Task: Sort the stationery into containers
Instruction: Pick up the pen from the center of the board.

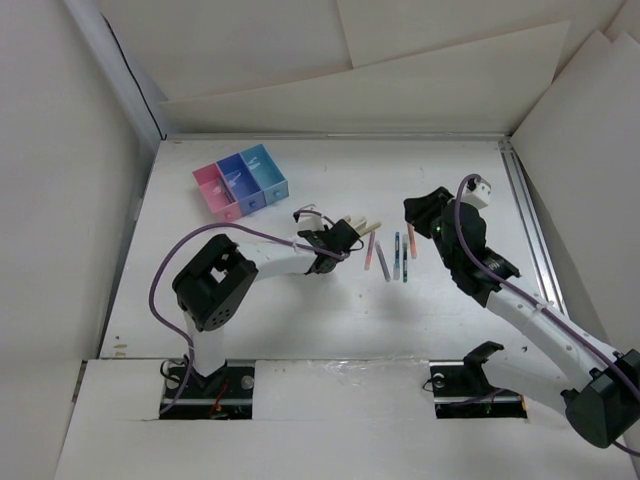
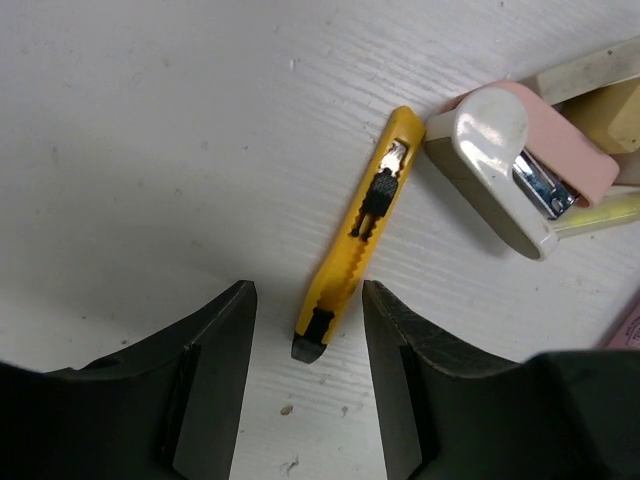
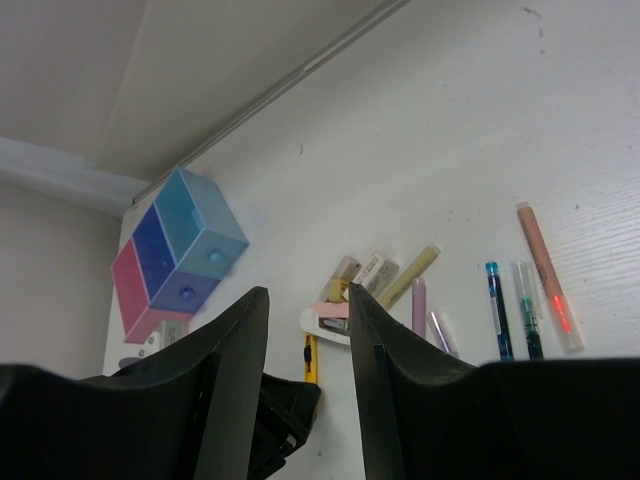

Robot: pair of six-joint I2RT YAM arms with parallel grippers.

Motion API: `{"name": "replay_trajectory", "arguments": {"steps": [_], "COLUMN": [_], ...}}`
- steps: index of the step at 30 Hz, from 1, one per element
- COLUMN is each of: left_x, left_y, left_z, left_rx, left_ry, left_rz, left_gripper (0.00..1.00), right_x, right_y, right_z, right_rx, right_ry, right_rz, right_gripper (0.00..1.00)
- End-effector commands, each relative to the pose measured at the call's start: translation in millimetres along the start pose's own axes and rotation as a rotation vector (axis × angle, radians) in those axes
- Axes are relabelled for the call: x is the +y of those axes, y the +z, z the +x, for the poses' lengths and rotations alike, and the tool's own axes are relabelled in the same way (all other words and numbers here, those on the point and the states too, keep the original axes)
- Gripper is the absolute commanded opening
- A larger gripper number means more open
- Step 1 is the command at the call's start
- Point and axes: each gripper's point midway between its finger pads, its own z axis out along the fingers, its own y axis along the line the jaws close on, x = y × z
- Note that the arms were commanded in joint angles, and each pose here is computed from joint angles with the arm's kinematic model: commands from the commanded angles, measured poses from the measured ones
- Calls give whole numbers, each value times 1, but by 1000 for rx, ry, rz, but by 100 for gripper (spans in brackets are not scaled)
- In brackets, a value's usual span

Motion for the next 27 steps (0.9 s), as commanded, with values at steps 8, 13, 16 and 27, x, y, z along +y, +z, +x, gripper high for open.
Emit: {"name": "replay_trajectory", "arguments": {"steps": [8,13,16,27], "left_x": [2,4,4,0], "left_y": [17,20,20,-39], "left_z": [4,7,8,-87], "left_rx": [6,11,20,-128], "left_ry": [163,189,198,-68], "left_rz": [-79,-87,-83,80], "left_gripper": [36,26,14,8], "right_x": [5,5,7,7], "right_y": [-1,-1,-3,-3], "right_z": [-4,-4,-6,-6], "right_rx": [-6,-6,-11,-11], "right_ry": [14,14,18,18], "right_rz": [-24,-24,-30,-30], "right_gripper": [44,44,44,44]}}
